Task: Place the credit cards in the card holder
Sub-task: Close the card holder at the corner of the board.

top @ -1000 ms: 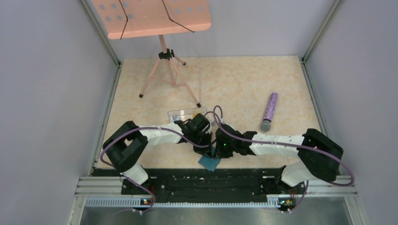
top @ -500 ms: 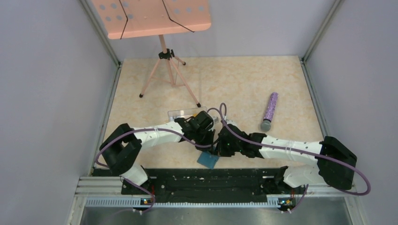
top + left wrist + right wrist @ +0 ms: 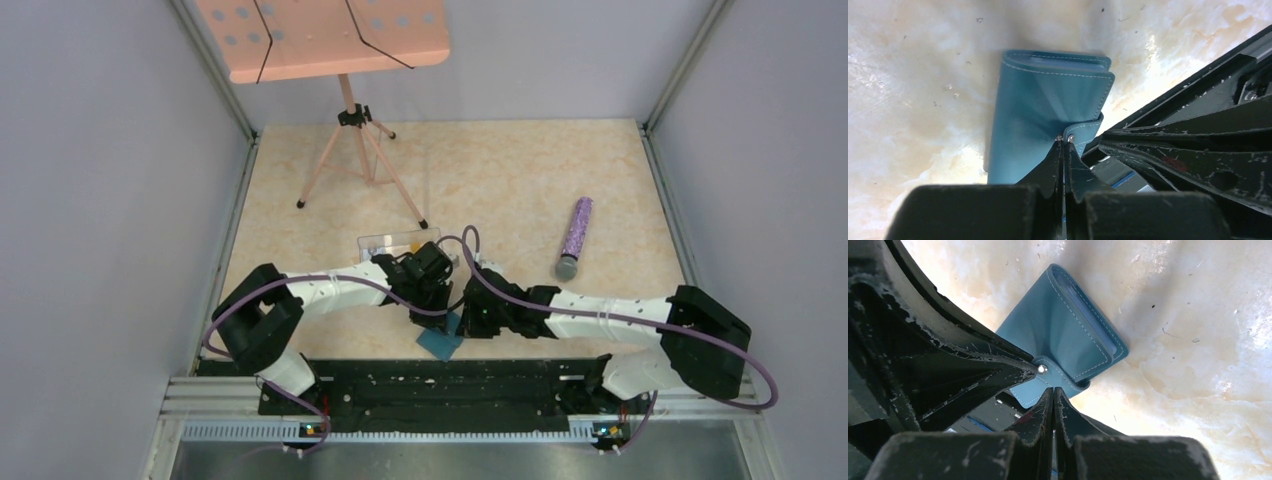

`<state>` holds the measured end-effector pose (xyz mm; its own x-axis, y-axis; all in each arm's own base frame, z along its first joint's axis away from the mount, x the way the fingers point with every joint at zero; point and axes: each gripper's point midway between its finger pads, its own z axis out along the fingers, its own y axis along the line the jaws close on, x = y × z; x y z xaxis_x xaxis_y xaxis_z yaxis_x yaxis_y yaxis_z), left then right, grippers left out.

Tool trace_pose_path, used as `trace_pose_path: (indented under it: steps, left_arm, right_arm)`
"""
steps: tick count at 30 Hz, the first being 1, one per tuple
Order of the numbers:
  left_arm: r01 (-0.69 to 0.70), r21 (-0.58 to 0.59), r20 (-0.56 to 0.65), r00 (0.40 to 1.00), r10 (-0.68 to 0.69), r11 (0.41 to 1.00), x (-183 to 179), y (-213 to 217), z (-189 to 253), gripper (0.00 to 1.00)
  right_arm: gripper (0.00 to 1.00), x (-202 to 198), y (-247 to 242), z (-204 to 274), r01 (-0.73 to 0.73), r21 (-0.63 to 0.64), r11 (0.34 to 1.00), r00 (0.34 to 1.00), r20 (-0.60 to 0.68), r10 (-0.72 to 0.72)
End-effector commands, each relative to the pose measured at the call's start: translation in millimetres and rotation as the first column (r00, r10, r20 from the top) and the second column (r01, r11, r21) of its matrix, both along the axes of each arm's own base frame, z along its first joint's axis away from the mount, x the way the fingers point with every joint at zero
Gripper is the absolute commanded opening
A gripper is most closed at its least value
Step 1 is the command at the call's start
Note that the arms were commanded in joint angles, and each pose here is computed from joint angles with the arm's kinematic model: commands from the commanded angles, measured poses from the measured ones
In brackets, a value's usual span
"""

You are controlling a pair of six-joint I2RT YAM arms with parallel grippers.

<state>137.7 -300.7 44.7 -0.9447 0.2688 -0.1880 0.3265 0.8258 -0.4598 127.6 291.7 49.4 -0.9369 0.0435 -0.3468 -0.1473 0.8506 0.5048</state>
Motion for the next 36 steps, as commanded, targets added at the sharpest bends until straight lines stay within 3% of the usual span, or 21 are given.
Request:
trace_pose_path:
  steps: [1,21,32,36]
  left_arm:
    - [0.007,0.027,0.017,1.000,-0.008,1.000,-2,9,-4,0.00]
    - [0.011,0.126,0.002,1.000,-0.012,0.992,-3,22,-33,0.00]
    - [0.036,0.237,-0.024,0.999,-0.031,0.971,-5,37,-65,0.00]
    - [0.050,0.217,-0.007,0.999,-0.049,0.975,-2,30,-60,0.00]
  right_arm:
    - [0.00,-1,14,3,-0.048,0.034,0.998,0.999,0.026,0.047]
    - [0.00,3,40,-5,-0.118,0.049,0.992,0.993,0.018,0.117]
    - [0.00,-6,18,-47,-0.121,-0.110,0.986,0.991,-0.075,0.113]
    - [0.00,-5,19,-40,-0.125,-0.092,0.988,0.991,-0.059,0.120]
